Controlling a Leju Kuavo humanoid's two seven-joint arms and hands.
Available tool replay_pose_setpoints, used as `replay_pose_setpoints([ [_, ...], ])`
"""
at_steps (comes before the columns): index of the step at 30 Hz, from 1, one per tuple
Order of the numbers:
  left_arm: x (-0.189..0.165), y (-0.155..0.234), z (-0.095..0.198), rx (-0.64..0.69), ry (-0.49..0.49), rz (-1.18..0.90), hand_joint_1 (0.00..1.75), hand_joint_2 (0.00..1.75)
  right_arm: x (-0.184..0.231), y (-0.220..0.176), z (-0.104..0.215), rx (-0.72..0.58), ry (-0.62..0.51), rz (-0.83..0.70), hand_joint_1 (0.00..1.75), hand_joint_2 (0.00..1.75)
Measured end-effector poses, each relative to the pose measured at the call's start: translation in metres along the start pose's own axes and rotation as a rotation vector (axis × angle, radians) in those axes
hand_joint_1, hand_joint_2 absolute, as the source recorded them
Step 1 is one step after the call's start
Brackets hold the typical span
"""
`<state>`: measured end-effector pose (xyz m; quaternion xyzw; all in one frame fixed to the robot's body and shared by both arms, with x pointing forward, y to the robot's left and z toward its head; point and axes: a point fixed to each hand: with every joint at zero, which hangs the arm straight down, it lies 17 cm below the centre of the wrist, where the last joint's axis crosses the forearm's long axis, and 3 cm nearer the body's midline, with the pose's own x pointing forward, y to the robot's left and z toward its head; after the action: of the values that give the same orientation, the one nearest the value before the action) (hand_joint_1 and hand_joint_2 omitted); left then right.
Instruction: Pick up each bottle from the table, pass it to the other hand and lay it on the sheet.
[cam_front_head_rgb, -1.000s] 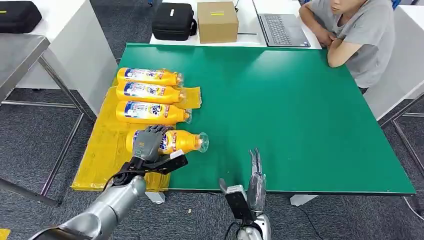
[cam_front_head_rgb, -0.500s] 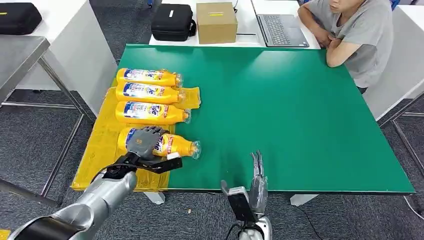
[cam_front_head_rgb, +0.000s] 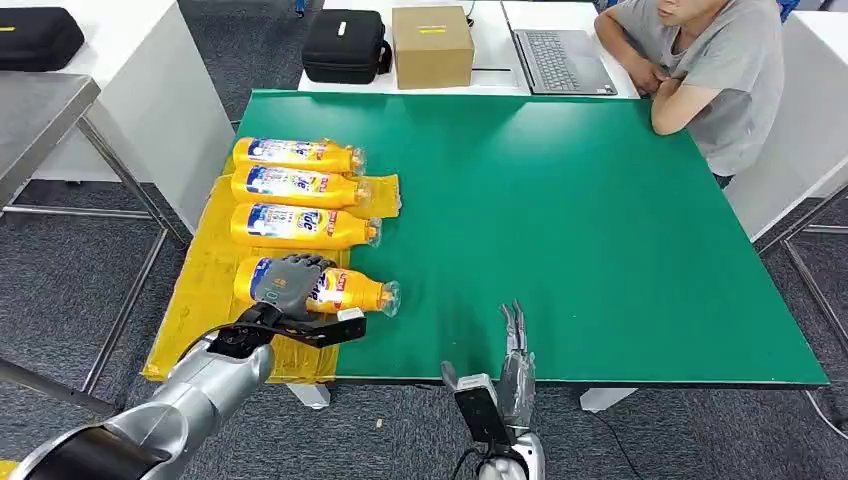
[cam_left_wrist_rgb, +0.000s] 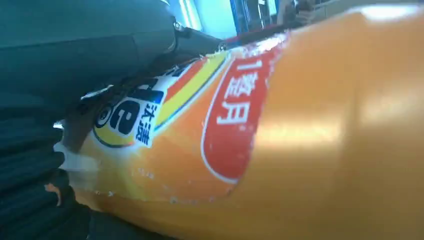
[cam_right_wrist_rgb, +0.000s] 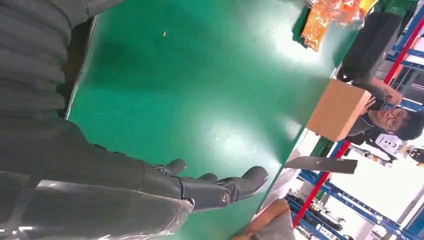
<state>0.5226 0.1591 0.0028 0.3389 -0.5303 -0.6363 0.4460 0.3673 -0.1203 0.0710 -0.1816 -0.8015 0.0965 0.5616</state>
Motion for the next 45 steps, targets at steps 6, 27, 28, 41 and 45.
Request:
replay_pose_setpoints([
  [6, -0.002, -0.003, -0.002, -0.055, 0.0, 0.034, 1.75, 1.75, 0.0, 0.0, 0.0, 0.0, -0.001, 0.0, 0.0, 1.75],
  [27, 0.016, -0.01, -0.004, -0.19, -0.073, 0.16, 0.0, 1.75, 0.0, -0.002, -0.001, 0.008, -0.017, 0.031, 0.0, 1.75],
  [28, 0.017, -0.009, -0.004, -0.187, -0.079, 0.154, 0.0, 1.75, 0.0, -0.002, -0.001, 0.008, -0.019, 0.033, 0.0, 1.75],
  [41, 0.029, -0.002, -0.006, -0.118, -0.116, 0.126, 0.0, 1.75, -0.003, -0.008, -0.003, -0.007, -0.015, 0.047, 0.0, 1.75],
  [45, 0.031, -0.001, -0.007, -0.118, -0.117, 0.127, 0.0, 1.75, -0.004, -0.009, -0.003, -0.009, -0.013, 0.048, 0.0, 1.75],
])
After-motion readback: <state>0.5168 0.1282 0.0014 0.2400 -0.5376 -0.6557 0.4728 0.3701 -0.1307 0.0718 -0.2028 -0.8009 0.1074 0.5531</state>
